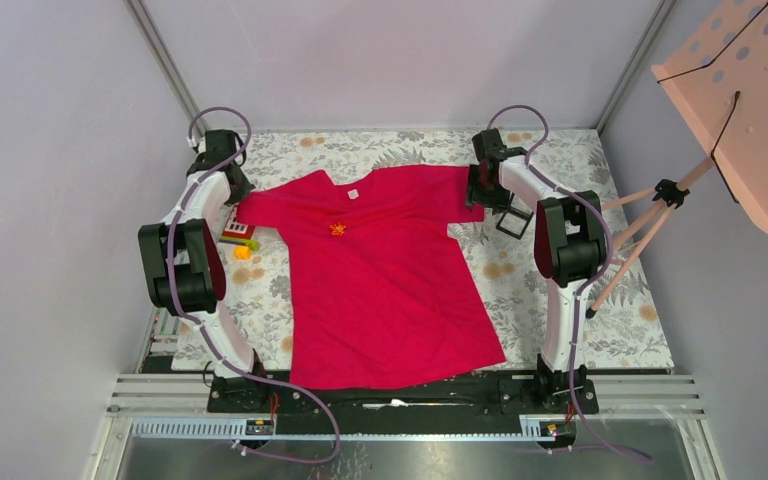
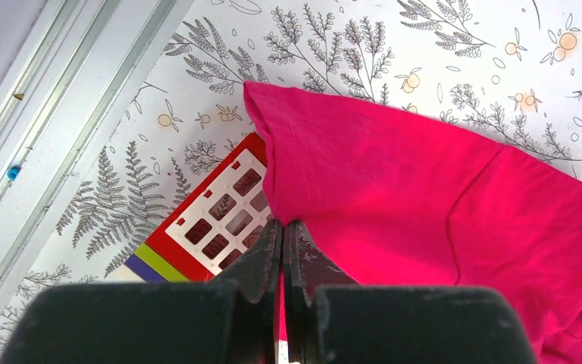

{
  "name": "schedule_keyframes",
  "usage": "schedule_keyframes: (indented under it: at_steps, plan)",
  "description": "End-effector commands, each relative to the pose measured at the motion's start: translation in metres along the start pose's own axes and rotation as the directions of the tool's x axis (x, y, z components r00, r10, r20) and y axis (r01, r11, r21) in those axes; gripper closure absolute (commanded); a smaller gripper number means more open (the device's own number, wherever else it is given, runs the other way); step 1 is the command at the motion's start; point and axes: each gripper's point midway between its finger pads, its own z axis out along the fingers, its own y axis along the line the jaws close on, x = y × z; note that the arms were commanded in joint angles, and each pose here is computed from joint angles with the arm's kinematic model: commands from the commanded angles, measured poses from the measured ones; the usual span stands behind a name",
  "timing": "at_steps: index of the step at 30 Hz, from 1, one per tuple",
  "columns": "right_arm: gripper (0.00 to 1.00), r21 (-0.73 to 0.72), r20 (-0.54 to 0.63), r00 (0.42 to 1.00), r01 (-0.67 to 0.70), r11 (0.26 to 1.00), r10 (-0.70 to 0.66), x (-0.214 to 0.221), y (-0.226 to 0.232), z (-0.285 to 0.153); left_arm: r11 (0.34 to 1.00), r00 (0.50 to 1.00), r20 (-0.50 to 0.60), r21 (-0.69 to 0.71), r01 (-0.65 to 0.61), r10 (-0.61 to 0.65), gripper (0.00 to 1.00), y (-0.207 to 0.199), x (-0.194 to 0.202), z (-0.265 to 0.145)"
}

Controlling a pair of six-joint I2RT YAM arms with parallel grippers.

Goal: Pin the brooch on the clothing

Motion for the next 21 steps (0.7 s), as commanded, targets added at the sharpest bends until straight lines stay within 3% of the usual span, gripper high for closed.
schedule_keyframes:
  at_steps: [1,4,9,10,15,21]
  plan:
    - [0.37,-0.007,0.002,1.0,0.003,1.0,-0.003,-0.006,0.004,-0.002,1.0,0.996,0.088,0.012,-0.009,0.008,1.0,-0.003,-0.036,-0.016]
    - [0.36,-0.015,-0.001,1.0,0.011,1.0,-0.011,-0.006,0.005,-0.002,0.999,0.996,0.088,0.044,-0.024,0.02,0.86,-0.008,-0.038,-0.02]
    - [0.35,-0.081,-0.006,1.0,0.023,0.996,-0.024,-0.004,0.016,-0.009,0.991,0.991,0.132,0.125,-0.044,0.027,0.39,-0.027,-0.051,-0.043]
    - [0.34,-0.098,-0.001,1.0,0.023,0.995,-0.023,-0.005,0.018,-0.012,0.989,0.989,0.145,0.14,-0.051,0.031,0.34,-0.033,-0.055,-0.049]
    - [0.34,-0.186,0.039,0.999,0.006,0.982,0.001,-0.015,0.033,-0.028,0.953,0.976,0.199,0.267,-0.143,0.091,0.26,-0.09,-0.058,-0.081]
    - [0.31,-0.275,0.019,0.999,-0.041,0.96,0.048,-0.029,0.057,-0.028,0.877,0.969,0.165,0.416,-0.24,0.186,0.25,-0.185,-0.024,-0.094]
